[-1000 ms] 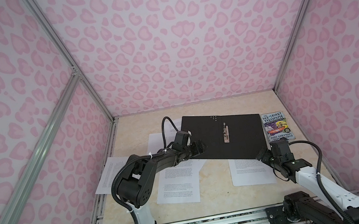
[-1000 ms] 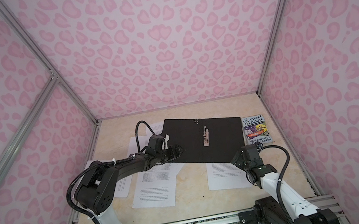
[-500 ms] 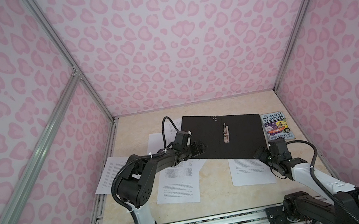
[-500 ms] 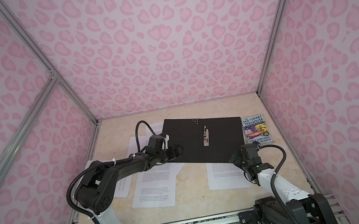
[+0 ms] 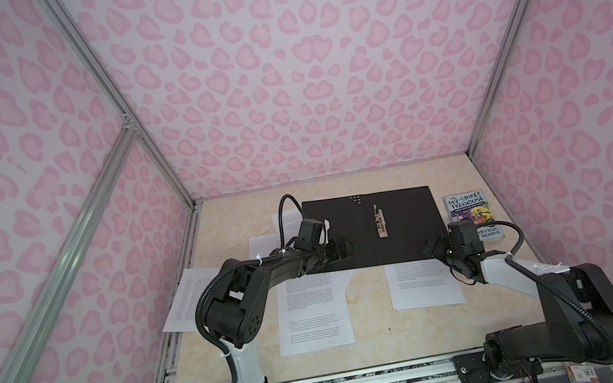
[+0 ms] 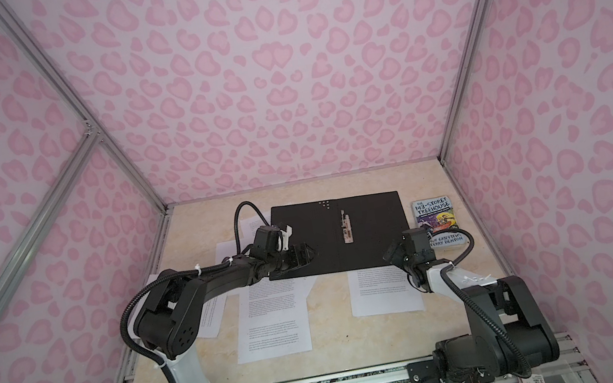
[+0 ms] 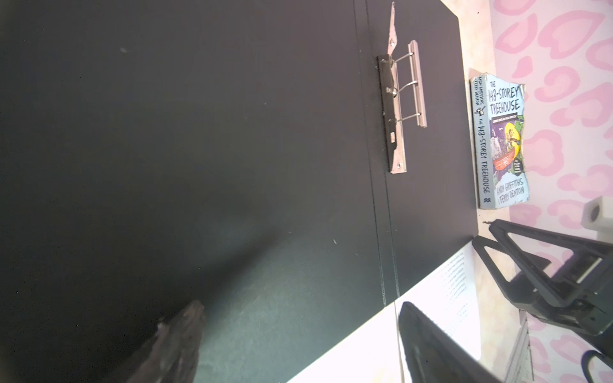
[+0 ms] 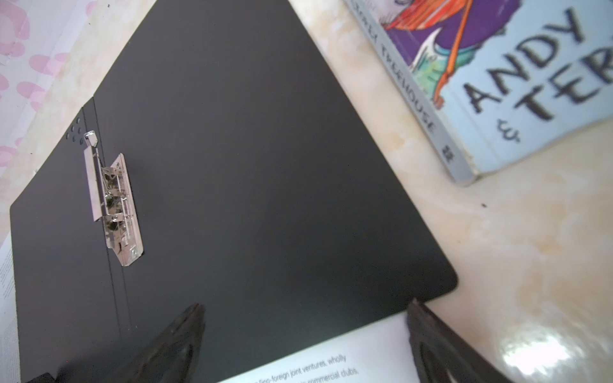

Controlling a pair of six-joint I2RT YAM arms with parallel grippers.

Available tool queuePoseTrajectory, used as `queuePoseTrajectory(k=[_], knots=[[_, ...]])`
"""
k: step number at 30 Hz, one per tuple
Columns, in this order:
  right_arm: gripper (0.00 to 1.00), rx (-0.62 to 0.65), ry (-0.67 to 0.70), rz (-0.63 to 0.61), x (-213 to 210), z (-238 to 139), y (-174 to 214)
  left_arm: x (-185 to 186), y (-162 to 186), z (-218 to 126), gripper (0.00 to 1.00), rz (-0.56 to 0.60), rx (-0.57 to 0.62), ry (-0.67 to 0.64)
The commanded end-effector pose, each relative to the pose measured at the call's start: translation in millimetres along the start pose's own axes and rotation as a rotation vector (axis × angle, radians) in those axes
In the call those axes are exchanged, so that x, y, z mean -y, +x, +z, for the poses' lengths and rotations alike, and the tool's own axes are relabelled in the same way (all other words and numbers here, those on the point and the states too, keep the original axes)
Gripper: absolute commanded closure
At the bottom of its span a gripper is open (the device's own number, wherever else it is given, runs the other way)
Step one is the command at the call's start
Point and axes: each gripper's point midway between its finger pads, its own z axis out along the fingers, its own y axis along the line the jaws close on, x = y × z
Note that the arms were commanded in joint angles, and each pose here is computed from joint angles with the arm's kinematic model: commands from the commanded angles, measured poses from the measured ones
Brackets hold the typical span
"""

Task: Put the files into the folder

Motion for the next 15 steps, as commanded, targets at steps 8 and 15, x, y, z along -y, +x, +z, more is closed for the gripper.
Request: queuePoseTrajectory(k=[8,15], knots=[[0.02,-0.054,0.051,-0.093,15,-27,15,59,11,-63,0.05,0.124,0.029,0.143],[0.01,-0.110,0.029,-0.098,21,-41,34,110,77,-74,0.02,0.186,-0.059,0.231]])
